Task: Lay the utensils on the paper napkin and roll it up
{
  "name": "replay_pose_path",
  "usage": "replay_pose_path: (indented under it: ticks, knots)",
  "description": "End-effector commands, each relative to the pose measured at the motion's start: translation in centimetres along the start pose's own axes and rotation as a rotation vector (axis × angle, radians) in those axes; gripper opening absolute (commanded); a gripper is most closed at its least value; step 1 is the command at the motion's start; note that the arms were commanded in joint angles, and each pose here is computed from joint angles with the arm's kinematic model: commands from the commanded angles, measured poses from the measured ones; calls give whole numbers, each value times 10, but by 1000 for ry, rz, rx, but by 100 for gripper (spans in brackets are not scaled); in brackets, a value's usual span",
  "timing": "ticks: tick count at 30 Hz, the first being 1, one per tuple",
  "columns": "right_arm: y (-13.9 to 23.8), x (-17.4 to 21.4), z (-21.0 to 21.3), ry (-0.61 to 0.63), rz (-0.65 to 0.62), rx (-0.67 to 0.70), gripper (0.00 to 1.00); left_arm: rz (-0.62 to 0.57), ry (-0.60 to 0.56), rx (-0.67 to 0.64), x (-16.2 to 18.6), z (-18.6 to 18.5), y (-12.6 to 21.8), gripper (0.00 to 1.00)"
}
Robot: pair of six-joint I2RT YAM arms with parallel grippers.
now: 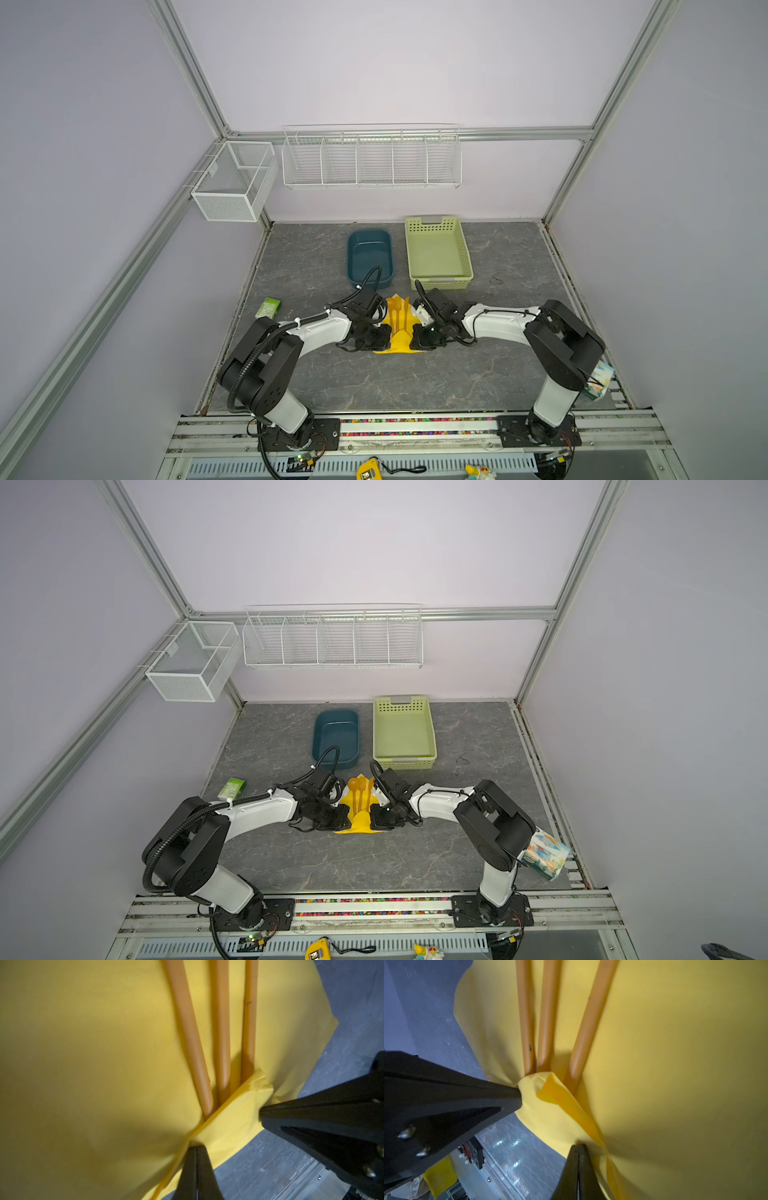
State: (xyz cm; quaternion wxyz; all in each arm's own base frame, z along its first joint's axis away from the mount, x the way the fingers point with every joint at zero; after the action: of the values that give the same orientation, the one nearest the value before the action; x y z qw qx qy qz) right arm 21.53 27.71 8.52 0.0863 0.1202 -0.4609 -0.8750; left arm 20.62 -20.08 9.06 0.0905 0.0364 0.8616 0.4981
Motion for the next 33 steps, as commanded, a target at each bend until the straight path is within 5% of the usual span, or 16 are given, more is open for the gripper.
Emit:
replay_pose_path:
  ticks: [1,18,33]
  knots:
    - [-1,21,-12,-8,97,56,7,39,37,-20,20,7,-3,0]
    - [-3,25,-2,-2,108,38,8,-29,23,71,11,-23,17,0]
    - [4,17,9,17,70,-11,8,47,26,-81,27,8,-7,0]
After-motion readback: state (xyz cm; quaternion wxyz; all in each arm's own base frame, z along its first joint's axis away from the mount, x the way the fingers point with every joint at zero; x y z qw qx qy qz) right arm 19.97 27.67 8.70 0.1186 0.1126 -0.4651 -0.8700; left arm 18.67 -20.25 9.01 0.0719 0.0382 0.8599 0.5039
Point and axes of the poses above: each gripper's point midway between its finger pads, its own y axis back along the fingers, its own z axis along the line the jaws close on, x = y × z, the point moved 8 cm from there along y, back along the fingers, and after that the axes turned 3 degrees about y, right-handed, at the moved point
